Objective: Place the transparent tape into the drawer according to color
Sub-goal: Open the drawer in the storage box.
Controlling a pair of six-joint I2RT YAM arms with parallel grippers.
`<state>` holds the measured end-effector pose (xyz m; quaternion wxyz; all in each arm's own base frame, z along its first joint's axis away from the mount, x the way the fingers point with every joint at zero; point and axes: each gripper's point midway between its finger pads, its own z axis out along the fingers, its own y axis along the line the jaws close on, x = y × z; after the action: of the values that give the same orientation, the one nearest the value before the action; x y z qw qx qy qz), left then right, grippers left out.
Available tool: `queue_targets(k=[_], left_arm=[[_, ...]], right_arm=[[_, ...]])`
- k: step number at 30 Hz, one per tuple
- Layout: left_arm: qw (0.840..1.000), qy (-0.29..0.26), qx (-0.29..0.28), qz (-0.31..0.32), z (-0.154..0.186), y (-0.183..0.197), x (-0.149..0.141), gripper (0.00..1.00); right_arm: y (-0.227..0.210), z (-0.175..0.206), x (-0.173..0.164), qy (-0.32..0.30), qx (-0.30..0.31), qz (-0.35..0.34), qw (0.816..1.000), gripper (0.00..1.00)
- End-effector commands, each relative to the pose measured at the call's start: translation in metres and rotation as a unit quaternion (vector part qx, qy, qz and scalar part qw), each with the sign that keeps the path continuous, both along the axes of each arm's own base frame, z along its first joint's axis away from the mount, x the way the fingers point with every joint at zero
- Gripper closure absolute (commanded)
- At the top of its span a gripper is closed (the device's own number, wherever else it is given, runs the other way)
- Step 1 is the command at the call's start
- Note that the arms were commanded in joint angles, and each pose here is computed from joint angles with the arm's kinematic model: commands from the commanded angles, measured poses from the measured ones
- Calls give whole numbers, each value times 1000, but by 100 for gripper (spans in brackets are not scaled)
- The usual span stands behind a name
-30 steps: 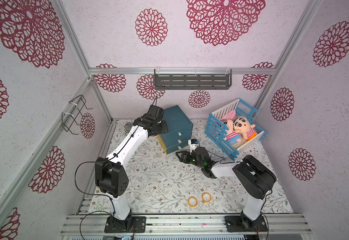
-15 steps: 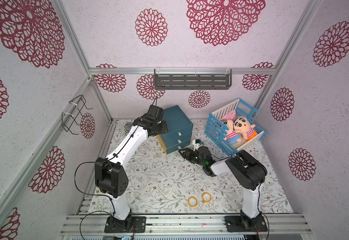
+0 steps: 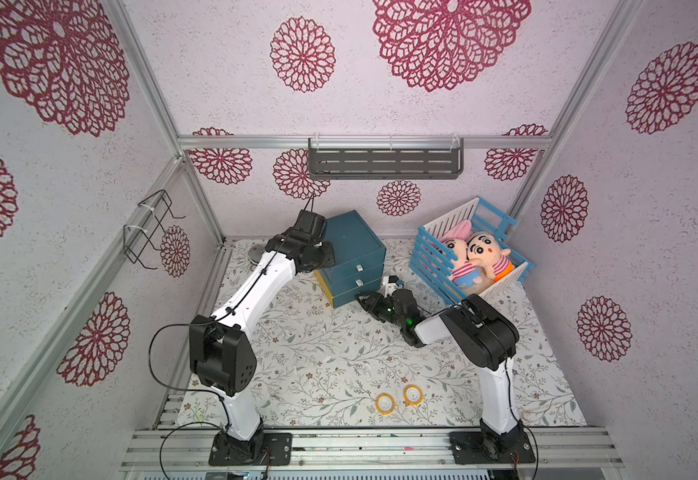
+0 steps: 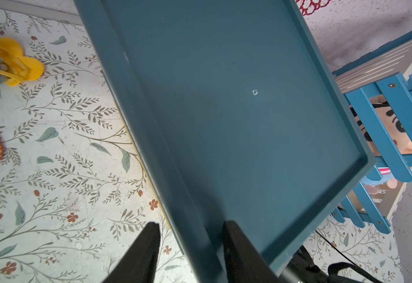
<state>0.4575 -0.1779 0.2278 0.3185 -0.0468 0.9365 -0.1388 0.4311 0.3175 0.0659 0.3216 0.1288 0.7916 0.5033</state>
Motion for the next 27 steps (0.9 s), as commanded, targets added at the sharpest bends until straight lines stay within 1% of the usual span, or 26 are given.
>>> queue_targets(k=[1,15,18,23,25,27], left_arm=[[1000,11,8,1,-2,10,-8,52],[1000,11,7,1,-1,11,-8,52],[1000,10,6,0,0,10,-9,52],[1000,11,6,-1,0,10,-9,52],[1000,12,6,0,-1,10,-9,52],[1000,13,7,0,-1,11,-9,52]], right_arm=[[-3,7,13,-12,18,-16,1000,52],[-3,8,28,-21,27,-24,999,58],[-3,8,30,-21,28,-27,999,61],[-2,7,33,-19,31,-28,999,78],[-2,7,34,-19,33,-29,999,90],[-2,8,33,-19,35,-28,999,99]])
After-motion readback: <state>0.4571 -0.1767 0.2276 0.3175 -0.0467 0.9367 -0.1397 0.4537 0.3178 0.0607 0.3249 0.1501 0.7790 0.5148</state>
